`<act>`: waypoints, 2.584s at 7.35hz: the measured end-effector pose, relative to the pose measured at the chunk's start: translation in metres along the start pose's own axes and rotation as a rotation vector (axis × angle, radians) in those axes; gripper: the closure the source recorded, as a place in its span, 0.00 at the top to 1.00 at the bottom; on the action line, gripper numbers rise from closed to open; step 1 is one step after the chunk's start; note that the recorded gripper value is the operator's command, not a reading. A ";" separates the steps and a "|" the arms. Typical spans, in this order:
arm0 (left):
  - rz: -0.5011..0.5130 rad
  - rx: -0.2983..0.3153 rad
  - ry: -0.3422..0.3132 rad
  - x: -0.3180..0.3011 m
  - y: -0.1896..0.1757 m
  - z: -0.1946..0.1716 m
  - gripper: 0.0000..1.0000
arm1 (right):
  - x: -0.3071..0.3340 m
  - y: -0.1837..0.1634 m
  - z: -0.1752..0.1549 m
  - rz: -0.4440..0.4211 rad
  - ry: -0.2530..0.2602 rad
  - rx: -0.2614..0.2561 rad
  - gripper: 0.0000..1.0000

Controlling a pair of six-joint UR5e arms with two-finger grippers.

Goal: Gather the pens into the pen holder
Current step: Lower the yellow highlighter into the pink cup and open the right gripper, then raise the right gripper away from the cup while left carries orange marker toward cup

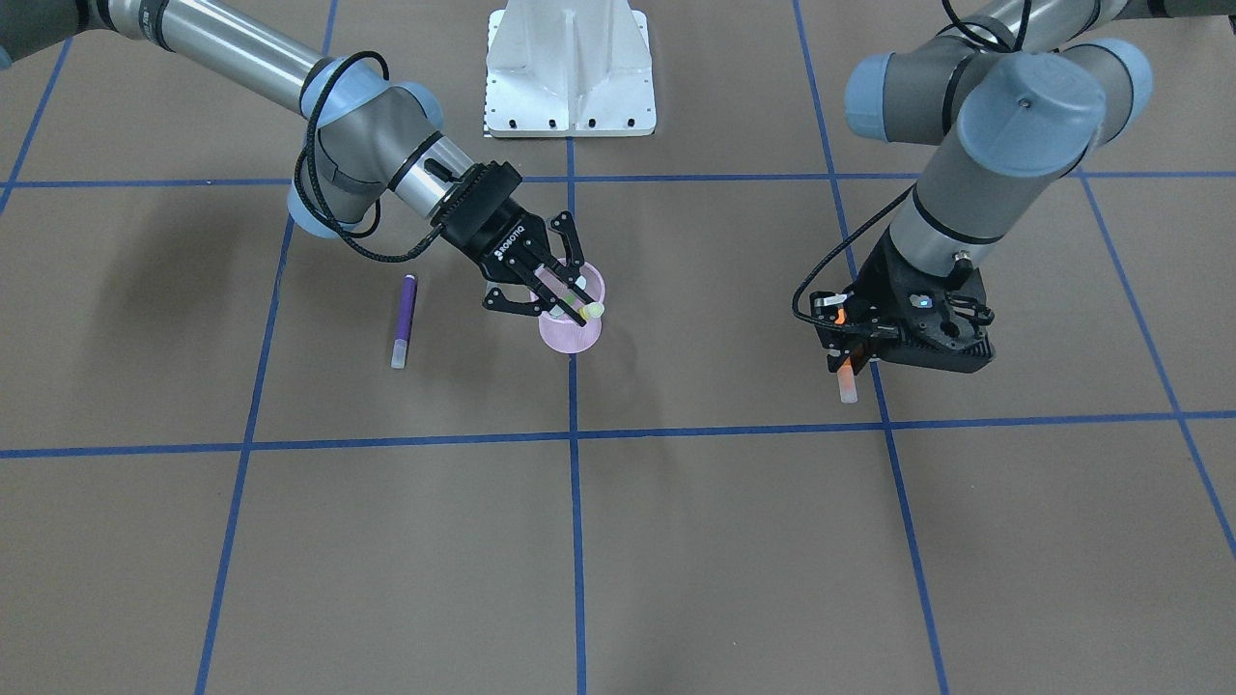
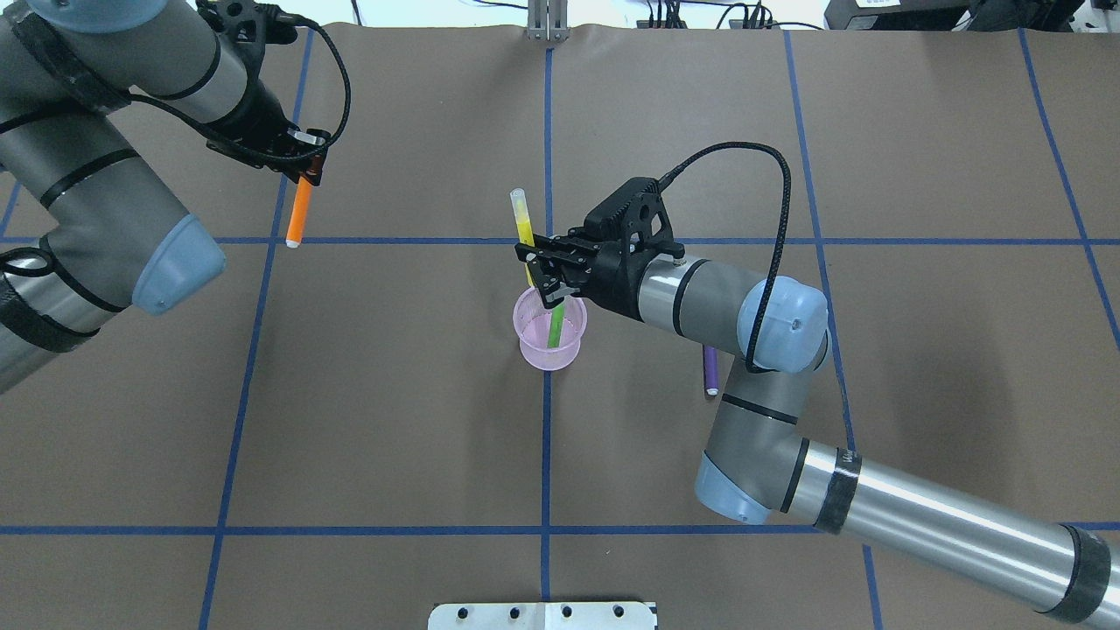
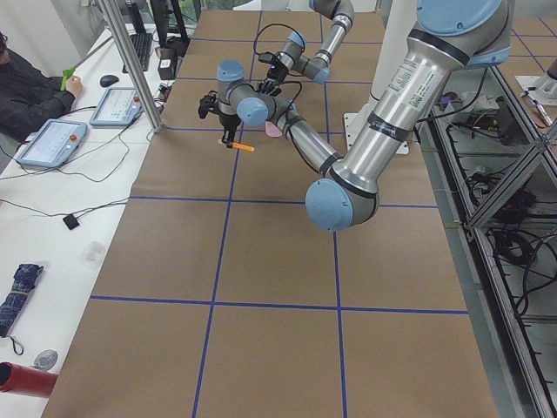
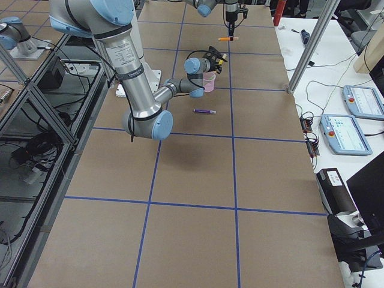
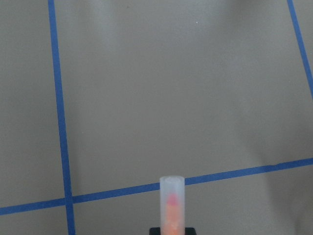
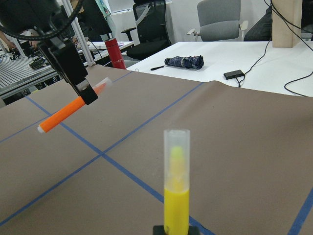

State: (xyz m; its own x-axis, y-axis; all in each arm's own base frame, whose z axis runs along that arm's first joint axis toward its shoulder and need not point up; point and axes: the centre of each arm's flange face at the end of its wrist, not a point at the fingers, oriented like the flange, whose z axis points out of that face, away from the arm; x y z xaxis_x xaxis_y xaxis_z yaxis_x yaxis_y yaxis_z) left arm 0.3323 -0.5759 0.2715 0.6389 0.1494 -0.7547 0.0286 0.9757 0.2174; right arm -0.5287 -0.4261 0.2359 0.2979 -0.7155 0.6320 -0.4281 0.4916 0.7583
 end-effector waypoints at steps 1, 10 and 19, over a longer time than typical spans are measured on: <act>0.000 -0.002 -0.001 0.000 0.000 0.001 0.00 | 0.000 0.006 -0.002 0.000 -0.002 -0.009 0.00; -0.005 -0.011 -0.004 0.001 -0.001 0.008 0.00 | -0.014 0.031 -0.006 -0.009 -0.029 -0.047 0.98; -0.004 0.219 0.045 0.032 0.002 -0.037 0.00 | 0.014 -0.062 -0.039 0.057 0.086 -0.159 0.98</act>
State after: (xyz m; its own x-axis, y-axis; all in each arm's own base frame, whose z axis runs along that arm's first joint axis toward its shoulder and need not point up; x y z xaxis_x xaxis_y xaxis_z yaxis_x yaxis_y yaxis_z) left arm 0.3247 -0.5633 0.2245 0.6034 0.1574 -0.7817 0.2009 0.9187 0.3401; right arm -0.4648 -0.4469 0.2040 0.3516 -0.6427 0.6806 -0.3082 0.6070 0.7325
